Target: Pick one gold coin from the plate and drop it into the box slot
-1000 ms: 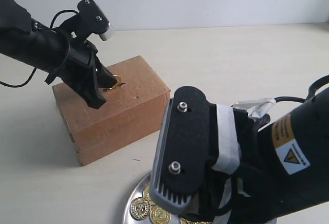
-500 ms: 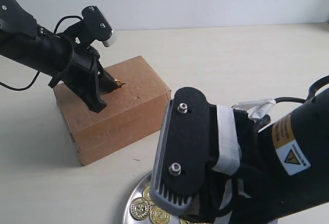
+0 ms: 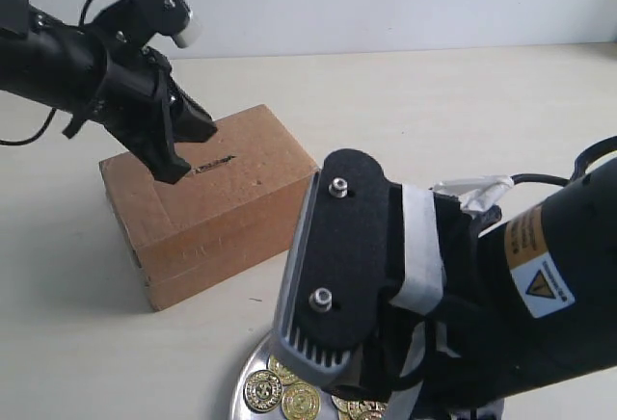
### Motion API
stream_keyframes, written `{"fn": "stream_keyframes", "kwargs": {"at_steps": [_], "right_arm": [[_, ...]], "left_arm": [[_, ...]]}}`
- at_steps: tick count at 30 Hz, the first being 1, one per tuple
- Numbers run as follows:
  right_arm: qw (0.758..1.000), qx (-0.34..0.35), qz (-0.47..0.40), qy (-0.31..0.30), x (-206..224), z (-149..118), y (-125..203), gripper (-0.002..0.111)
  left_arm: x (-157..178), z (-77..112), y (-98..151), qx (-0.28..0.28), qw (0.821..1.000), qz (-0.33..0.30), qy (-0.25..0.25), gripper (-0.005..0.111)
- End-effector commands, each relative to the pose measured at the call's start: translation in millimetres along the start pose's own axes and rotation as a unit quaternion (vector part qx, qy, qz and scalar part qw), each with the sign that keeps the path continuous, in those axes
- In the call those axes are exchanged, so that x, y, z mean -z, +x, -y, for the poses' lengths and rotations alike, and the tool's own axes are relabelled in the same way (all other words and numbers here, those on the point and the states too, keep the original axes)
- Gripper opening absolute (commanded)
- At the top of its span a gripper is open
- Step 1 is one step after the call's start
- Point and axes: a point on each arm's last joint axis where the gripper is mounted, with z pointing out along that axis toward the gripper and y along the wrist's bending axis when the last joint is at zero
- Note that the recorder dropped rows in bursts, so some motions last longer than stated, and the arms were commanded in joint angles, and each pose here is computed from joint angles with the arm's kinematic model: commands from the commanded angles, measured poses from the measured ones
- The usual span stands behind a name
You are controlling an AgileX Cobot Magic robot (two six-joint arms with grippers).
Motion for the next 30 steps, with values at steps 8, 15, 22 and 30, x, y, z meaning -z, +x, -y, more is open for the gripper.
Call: {"fn": "stream_keyframes", "kwargs": {"at_steps": [8,15,22,30], "right_arm": [[0.995,-0.003,0.09,0.039,4,6,-16,0.0],[0.995,-0.003,0.091,0.04,4,6,-16,0.0],[0.995,-0.003,0.091,0.04,4,6,-16,0.0],[0.993,-0.015,0.115,0.033,15,3,-16,0.0]], "left_arm": [[101,28.8,-30,-0.001,0.996,0.093,-0.001,0.0],[132,37.5,-35,-0.016,0.991,0.131,-0.026,0.0],[137,39.3,-36,-0.02,0.99,0.137,-0.029,0.0],[181,54.5,-38,-0.046,0.978,0.188,-0.071,0.0]]}}
